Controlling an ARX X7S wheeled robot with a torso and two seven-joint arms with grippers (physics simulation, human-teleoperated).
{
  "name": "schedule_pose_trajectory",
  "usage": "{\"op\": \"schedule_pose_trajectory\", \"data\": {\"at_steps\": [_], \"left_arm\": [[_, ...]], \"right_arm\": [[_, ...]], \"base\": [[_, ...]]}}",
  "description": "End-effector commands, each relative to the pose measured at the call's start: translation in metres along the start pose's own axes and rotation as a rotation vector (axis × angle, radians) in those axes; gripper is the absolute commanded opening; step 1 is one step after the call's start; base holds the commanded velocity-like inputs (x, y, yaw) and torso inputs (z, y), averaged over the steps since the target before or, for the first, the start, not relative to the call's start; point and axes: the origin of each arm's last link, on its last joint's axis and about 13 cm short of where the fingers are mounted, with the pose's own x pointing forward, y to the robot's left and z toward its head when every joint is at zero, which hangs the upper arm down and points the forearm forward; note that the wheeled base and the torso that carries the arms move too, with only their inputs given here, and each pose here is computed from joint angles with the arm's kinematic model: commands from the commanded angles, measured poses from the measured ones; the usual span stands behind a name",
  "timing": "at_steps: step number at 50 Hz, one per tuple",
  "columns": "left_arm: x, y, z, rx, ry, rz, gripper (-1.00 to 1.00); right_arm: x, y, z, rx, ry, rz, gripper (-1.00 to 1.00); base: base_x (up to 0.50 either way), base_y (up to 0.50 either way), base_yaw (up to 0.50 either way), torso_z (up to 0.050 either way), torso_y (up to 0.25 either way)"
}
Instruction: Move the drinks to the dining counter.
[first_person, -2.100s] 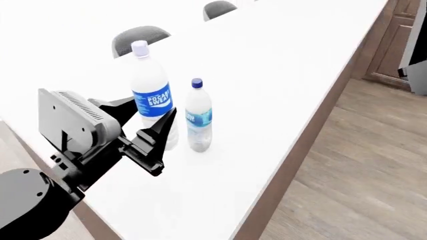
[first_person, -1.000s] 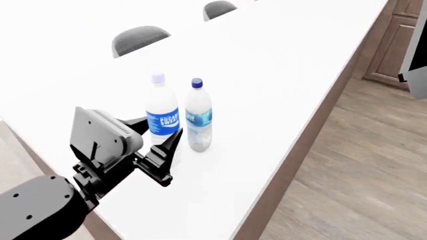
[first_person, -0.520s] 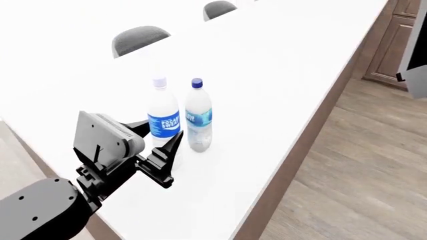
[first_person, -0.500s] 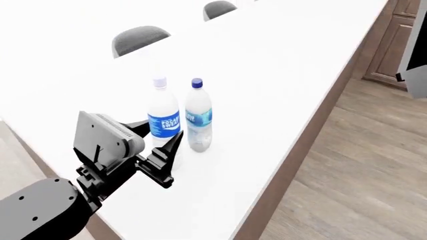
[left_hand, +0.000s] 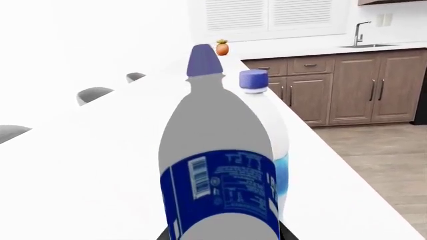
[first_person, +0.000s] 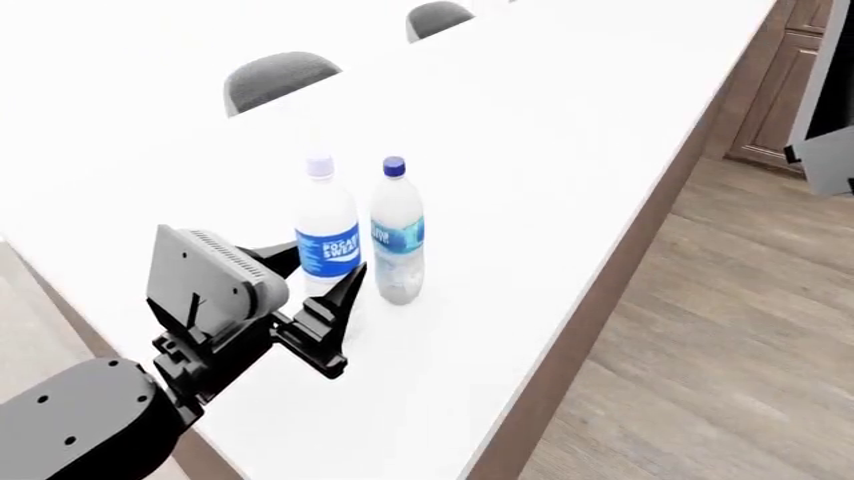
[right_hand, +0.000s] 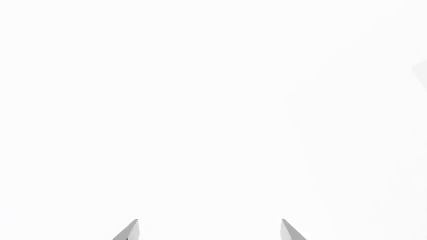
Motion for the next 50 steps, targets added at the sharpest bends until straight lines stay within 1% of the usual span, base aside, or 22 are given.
{"op": "schedule_pose_trajectory", "data": {"at_steps": [1,6,7,39,44,45,50], "left_arm": [[-0.003,0.000,-0.003,-0.015,0.021,-0.004,-1.00],[-0.005,0.000,-0.002,-0.016,0.032,-0.014,-1.00],[-0.005,0.000,-0.003,-0.010,0.030,-0.012,1.00],[-0.009,0.002,-0.002,-0.001,0.012,-0.002,1.00],[-0.016,-0.001,0.005,0.022,-0.025,0.003,1.00],[-0.018,-0.002,0.009,0.032,-0.047,0.016,1.00],[-0.027,-0.005,0.023,0.042,-0.099,0.009,1.00]], "right_arm": [[0.001,0.000,0.000,-0.002,0.001,0.000,1.00],[0.001,0.000,0.001,-0.001,0.000,-0.001,1.00],[0.001,0.000,0.000,-0.003,0.002,-0.001,1.00],[0.001,-0.003,-0.006,-0.004,0.029,-0.008,1.00],[0.000,-0.004,-0.007,-0.003,0.033,-0.009,1.00],[0.000,-0.004,-0.007,-0.001,0.033,-0.008,1.00],[0.001,-0.003,-0.006,-0.003,0.033,-0.005,1.00]], "base": [[0.00,0.00,0.00,0.000,0.000],[0.00,0.00,0.00,0.000,0.000],[0.00,0.00,0.00,0.000,0.000],[0.00,0.00,0.00,0.000,0.000],[0.00,0.00,0.00,0.000,0.000],[0.00,0.00,0.00,0.000,0.000],[0.00,0.00,0.00,0.000,0.000]]}}
